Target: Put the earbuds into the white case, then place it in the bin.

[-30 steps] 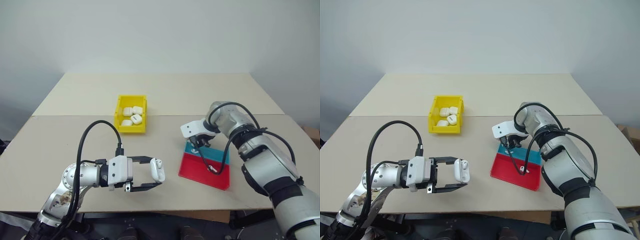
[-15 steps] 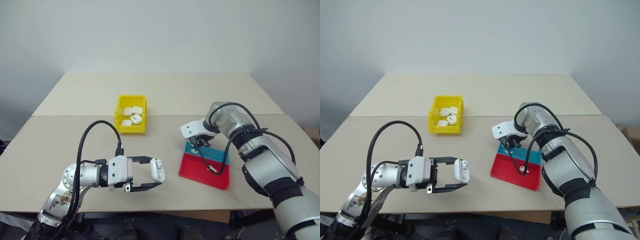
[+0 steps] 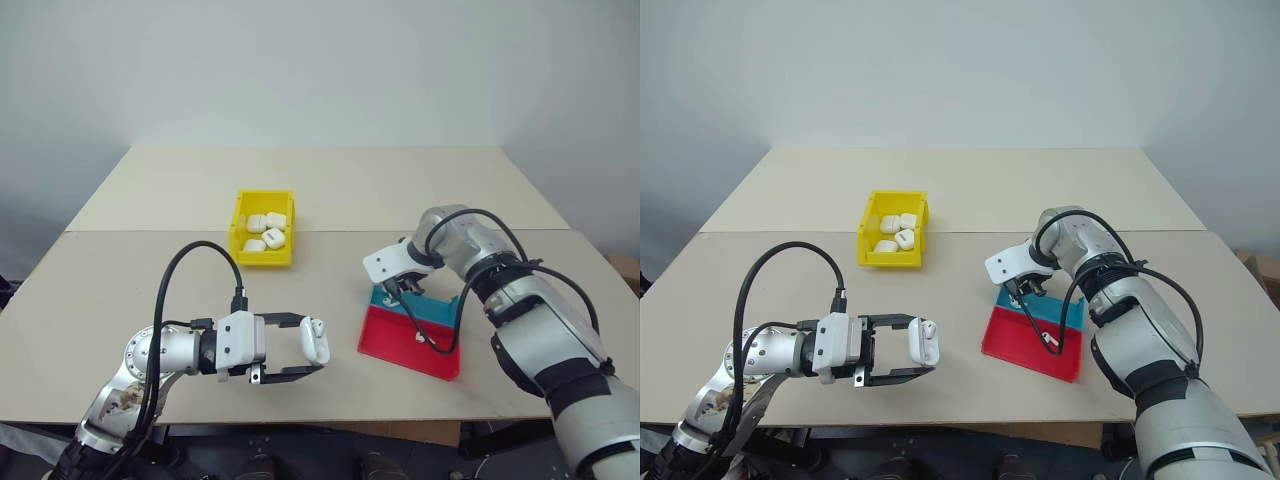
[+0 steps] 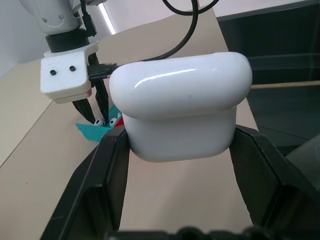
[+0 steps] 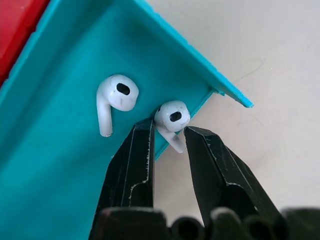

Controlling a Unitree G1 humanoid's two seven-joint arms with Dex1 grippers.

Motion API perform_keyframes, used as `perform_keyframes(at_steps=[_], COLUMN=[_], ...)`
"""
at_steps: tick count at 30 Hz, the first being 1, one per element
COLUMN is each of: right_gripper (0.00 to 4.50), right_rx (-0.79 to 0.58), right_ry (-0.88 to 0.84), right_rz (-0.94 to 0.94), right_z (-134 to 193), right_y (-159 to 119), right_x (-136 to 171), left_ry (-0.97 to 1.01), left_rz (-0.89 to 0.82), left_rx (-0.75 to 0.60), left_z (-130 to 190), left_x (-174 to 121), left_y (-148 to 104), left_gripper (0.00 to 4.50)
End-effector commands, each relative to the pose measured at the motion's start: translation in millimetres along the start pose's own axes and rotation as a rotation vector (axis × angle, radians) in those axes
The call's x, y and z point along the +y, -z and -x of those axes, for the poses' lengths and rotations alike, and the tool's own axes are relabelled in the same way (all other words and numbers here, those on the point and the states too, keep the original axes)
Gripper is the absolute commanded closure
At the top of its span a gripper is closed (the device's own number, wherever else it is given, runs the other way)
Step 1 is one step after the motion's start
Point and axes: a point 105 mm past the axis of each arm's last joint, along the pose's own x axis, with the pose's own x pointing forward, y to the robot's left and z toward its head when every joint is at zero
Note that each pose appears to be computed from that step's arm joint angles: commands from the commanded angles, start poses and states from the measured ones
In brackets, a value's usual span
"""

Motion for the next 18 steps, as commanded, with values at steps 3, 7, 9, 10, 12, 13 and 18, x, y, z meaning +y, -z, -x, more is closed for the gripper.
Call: perform_keyframes(at_steps=[3, 7, 9, 10, 12, 13, 18], right_gripper=[2.57, 1.92, 1.92, 1.92, 1.92, 1.92, 1.92], right_rx=[-0.001, -0.017, -0.020, -0.026, -0.042, -0.048, -0.055], right_ry=[0.014, 0.025, 0.025, 0.028, 0.026, 0.024, 0.011], right_rz=[0.044, 0.041, 0.048, 0.053, 0.084, 0.104, 0.207], right_z=[5.0, 6.2, 7.9, 9.0, 11.7, 13.0, 16.1], right_y=[1.2, -1.4, -1.7, -2.5, -5.4, -6.6, -10.2], right_x=[-0.3, -2.5, -2.9, -3.4, -3.3, -3.2, -2.3], left_ry=[0.001, 0.002, 0.004, 0.003, 0.004, 0.004, 0.008], left_rz=[-0.032, -0.034, -0.034, -0.035, -0.037, -0.038, -0.045], left_rx=[-0.014, -0.008, -0.007, -0.007, -0.007, -0.005, -0.002], left_z=[-0.1, 0.6, 0.6, 0.5, 0.4, 0.4, 0.1], left_x=[-0.7, -0.6, -1.0, -1.1, -1.0, -1.1, -1.0], left_y=[-5.3, -4.3, -4.2, -4.3, -4.3, -4.2, -3.8], left_gripper=[1.76, 1.76, 1.76, 1.76, 1.76, 1.76, 1.76])
